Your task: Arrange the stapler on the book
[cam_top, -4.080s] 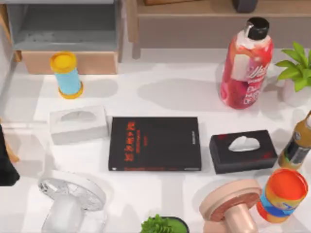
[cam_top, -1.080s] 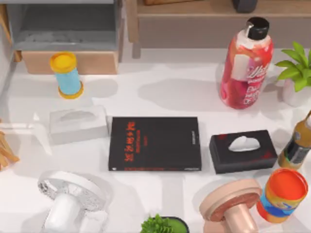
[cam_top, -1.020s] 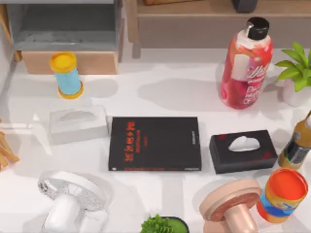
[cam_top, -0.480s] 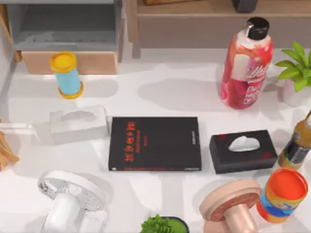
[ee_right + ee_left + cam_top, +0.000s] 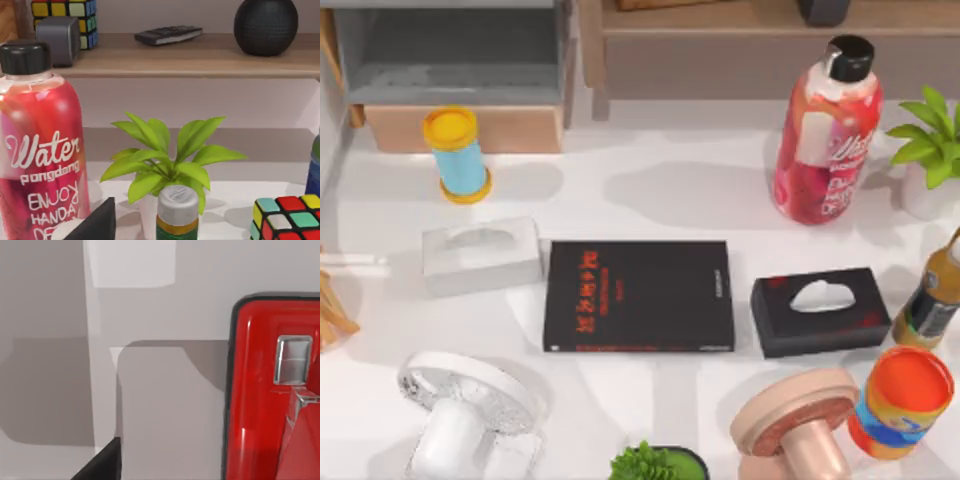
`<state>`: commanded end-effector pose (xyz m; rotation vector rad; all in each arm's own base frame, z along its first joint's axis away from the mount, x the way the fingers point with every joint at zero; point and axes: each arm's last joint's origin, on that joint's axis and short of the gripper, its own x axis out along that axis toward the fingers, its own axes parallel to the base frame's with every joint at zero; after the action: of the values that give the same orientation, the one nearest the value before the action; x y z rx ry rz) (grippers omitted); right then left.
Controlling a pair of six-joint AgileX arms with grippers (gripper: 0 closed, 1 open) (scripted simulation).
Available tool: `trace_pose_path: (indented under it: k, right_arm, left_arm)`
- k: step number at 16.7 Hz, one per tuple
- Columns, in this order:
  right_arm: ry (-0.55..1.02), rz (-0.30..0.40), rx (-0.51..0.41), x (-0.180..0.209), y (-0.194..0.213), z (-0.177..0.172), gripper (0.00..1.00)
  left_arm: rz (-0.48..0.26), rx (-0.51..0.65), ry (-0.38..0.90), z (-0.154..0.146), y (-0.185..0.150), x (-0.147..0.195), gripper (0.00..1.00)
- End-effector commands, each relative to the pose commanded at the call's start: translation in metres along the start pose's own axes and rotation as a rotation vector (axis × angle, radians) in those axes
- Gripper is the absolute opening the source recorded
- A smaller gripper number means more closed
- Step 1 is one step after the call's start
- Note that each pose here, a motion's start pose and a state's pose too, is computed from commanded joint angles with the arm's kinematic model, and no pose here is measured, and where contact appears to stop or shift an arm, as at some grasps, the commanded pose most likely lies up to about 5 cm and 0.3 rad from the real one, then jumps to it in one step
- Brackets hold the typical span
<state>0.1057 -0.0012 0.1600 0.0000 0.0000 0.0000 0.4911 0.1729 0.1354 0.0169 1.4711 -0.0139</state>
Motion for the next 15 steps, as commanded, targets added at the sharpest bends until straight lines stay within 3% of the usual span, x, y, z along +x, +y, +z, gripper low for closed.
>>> trace_pose_path:
  k: [11,15]
  right_arm:
    - [0.000,0.000,0.000,0.0000,0.0000,0.0000,1.00]
    - [0.000,0.000,0.000,0.0000,0.0000,0.0000,1.00]
  left_arm:
    - [0.000,0.000,0.000,0.0000,0.0000,0.0000,0.02]
    - [0.000,0.000,0.000,0.0000,0.0000,0.0000,0.00]
